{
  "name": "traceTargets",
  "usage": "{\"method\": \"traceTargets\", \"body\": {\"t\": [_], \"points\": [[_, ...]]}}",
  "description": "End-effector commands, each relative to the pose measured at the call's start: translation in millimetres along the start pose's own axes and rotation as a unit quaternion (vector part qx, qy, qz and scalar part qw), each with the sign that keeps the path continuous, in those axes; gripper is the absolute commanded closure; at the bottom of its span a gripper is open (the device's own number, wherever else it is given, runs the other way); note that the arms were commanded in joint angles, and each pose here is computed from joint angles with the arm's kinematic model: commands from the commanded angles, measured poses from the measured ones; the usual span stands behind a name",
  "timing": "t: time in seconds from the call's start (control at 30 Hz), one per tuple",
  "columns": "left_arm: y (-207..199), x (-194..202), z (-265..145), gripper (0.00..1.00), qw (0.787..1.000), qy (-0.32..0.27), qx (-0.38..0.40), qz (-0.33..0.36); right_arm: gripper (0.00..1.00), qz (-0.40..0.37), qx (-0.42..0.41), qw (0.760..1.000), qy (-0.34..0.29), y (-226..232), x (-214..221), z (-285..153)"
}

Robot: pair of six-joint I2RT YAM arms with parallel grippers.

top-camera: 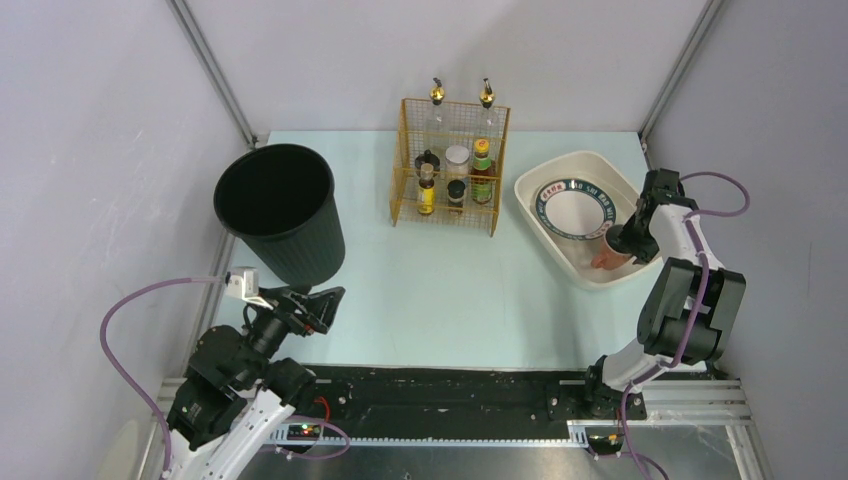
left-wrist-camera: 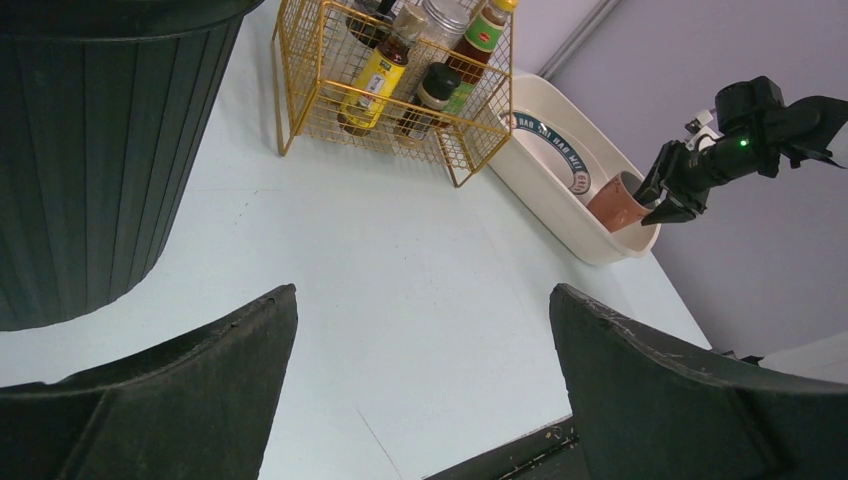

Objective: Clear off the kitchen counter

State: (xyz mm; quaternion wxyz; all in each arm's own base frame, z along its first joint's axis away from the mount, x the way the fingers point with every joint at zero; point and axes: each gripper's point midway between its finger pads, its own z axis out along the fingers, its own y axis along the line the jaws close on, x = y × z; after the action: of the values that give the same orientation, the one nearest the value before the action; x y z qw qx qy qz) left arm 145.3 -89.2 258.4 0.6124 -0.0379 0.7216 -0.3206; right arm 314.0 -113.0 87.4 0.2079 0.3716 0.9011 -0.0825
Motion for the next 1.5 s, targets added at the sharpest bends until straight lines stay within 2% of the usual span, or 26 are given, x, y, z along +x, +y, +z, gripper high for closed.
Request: {"method": "traceTargets", "body": {"t": [0.0, 0.3, 0.47, 0.63, 0.83, 0.87, 0.9, 0.97, 1.2, 1.3, 1.47], "points": [[-14, -32, -37, 0.0, 0.992, -0.104, 0.065, -0.016, 0.51, 0.004, -0.02, 0.999, -0.027, 10, -20, -11], [-13, -32, -36, 0.0, 0.992, -0.105, 0.063, -0.016, 0.43, -0.014, -0.027, 0.998, -0.06, 9, -36, -47], [-13, -31, -35, 0.0, 0.993, -0.102, 0.061, -0.016, 0.37, -0.02, -0.033, 0.993, -0.109, 3, -45, -82], [-13, -27, -30, 0.0, 0.994, -0.087, 0.058, -0.012, 0.34, -0.032, -0.073, 0.982, -0.17, 17, -48, -130], [-12, -23, -24, 0.0, 0.996, -0.073, 0.05, -0.01, 0.15, -0.084, -0.117, 0.958, -0.247, 43, -36, -188], [-12, -23, -24, 0.0, 0.996, -0.072, 0.049, -0.01, 0.13, -0.103, -0.131, 0.953, -0.254, 53, -29, -196], [-11, -23, -23, 0.0, 0.996, -0.07, 0.046, -0.009, 0.04, -0.11, -0.143, 0.948, -0.261, 56, -25, -205], [-10, -23, -22, 0.0, 0.997, -0.07, 0.043, -0.009, 0.01, -0.133, -0.171, 0.939, -0.268, 70, -12, -218], [-6, -19, -14, 0.0, 0.998, -0.055, 0.024, -0.007, 0.01, -0.238, -0.256, 0.897, -0.27, 121, 55, -254], [-4, -18, -12, 0.0, 0.999, -0.051, 0.018, -0.006, 0.01, -0.257, -0.288, 0.887, -0.255, 138, 84, -257], [-2, -15, -6, 0.0, 0.999, -0.037, 0.008, 0.002, 0.01, -0.308, -0.34, 0.855, -0.241, 158, 137, -264]]}}
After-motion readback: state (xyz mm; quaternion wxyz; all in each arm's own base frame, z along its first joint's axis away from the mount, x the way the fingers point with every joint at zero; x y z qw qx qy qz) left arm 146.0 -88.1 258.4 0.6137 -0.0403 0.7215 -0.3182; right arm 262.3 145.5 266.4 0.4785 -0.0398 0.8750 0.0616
